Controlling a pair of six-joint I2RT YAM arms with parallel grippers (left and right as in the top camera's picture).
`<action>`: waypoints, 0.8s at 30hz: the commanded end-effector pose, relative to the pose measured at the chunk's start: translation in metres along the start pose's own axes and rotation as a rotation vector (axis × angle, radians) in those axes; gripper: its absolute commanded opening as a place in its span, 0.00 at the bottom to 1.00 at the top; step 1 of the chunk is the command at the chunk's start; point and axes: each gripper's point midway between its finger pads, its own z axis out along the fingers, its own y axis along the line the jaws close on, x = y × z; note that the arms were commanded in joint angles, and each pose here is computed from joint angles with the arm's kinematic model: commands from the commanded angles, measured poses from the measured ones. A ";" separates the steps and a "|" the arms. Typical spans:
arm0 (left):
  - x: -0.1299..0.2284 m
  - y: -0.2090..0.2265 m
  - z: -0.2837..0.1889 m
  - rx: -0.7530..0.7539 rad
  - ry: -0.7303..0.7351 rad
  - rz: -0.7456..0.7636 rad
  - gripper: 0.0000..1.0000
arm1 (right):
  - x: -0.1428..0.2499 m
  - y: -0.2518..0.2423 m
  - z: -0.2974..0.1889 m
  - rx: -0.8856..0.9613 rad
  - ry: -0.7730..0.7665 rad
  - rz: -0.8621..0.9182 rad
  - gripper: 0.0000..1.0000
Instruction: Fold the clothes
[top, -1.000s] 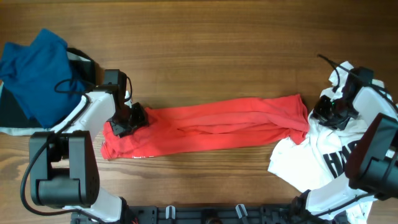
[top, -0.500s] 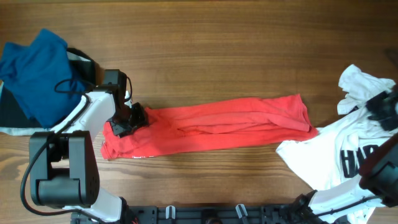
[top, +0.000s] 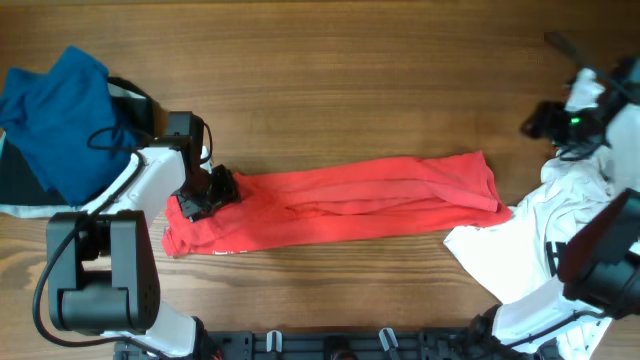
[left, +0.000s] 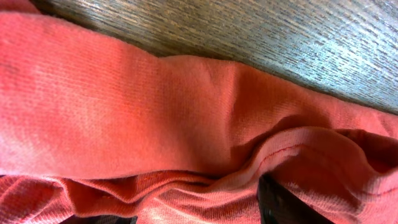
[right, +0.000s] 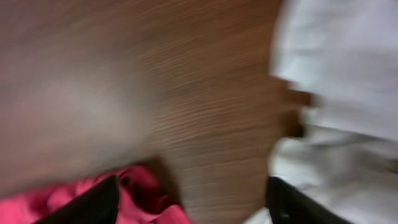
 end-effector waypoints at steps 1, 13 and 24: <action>0.005 0.018 0.010 -0.079 0.014 -0.004 0.64 | 0.034 0.022 0.027 -0.073 0.095 -0.168 0.82; 0.004 0.017 0.010 -0.078 0.010 -0.003 0.67 | 0.091 0.036 0.061 -0.184 0.190 -0.162 0.85; 0.004 0.017 0.010 -0.077 0.009 -0.003 0.68 | 0.113 0.059 0.071 -0.227 0.241 -0.203 0.76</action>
